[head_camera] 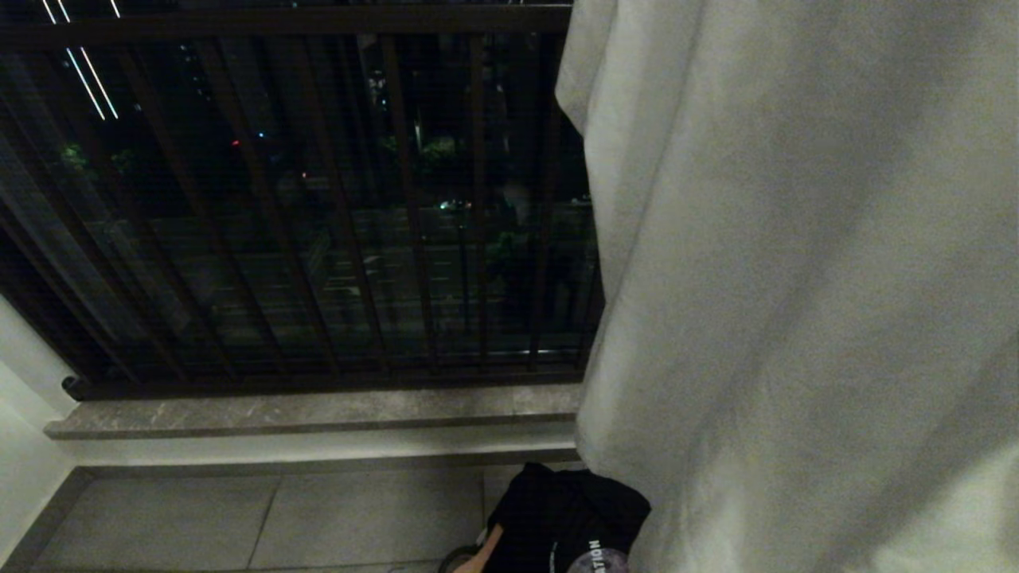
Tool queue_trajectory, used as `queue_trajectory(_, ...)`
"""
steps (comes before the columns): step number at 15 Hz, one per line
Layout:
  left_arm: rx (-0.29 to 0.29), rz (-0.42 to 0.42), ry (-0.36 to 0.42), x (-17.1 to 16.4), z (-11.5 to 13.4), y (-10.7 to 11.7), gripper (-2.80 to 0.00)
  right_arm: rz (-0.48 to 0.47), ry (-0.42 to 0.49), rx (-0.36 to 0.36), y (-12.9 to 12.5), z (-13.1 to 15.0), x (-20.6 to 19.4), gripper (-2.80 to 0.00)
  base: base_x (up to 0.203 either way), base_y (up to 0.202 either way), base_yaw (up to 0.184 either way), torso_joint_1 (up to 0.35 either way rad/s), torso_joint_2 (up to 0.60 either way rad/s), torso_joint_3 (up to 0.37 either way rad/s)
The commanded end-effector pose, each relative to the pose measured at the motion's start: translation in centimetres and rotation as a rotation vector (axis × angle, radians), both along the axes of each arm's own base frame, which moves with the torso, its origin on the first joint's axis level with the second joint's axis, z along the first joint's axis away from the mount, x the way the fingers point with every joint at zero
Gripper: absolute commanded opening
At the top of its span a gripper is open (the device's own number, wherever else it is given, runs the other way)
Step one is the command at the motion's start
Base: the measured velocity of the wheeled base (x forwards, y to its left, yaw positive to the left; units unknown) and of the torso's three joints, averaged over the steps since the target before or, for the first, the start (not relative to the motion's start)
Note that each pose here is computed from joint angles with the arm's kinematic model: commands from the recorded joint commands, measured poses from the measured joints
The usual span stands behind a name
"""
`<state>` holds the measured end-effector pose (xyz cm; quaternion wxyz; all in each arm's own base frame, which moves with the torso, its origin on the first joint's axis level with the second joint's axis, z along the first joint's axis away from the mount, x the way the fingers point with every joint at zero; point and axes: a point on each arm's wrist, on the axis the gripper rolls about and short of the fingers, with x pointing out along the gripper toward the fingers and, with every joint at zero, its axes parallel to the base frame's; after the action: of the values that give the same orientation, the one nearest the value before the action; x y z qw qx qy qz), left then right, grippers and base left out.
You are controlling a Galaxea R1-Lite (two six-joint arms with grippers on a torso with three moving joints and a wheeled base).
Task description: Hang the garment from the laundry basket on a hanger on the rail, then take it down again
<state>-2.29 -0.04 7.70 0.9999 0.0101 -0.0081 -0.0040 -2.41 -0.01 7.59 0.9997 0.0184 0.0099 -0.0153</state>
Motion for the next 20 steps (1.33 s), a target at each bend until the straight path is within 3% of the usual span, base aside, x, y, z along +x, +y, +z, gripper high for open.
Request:
queue_trajectory(1, 0.000, 0.000, -0.001, 0.01, -0.03, 0.00, -2.80, 0.000, 0.001, 0.000, 0.00, 0.01, 0.01, -2.80, 0.000, 0.000, 0.000, -0.121, 0.48, 0.349)
queue_trajectory(15, 0.000, 0.000, -0.001, 0.01, -0.03, 0.00, -2.80, 0.000, 0.001, 0.000, 0.00, 0.01, 0.01, -2.80, 0.000, 0.000, 0.000, -0.035, 0.44, 0.408)
queue_trajectory(20, 0.000, 0.000, 0.000, 0.01, -0.03, 0.00, -2.80, 0.000, 0.001, 0.000, 0.00, 0.01, 0.01, -2.80, 0.000, 0.000, 0.000, -0.001, 0.01, 0.026)
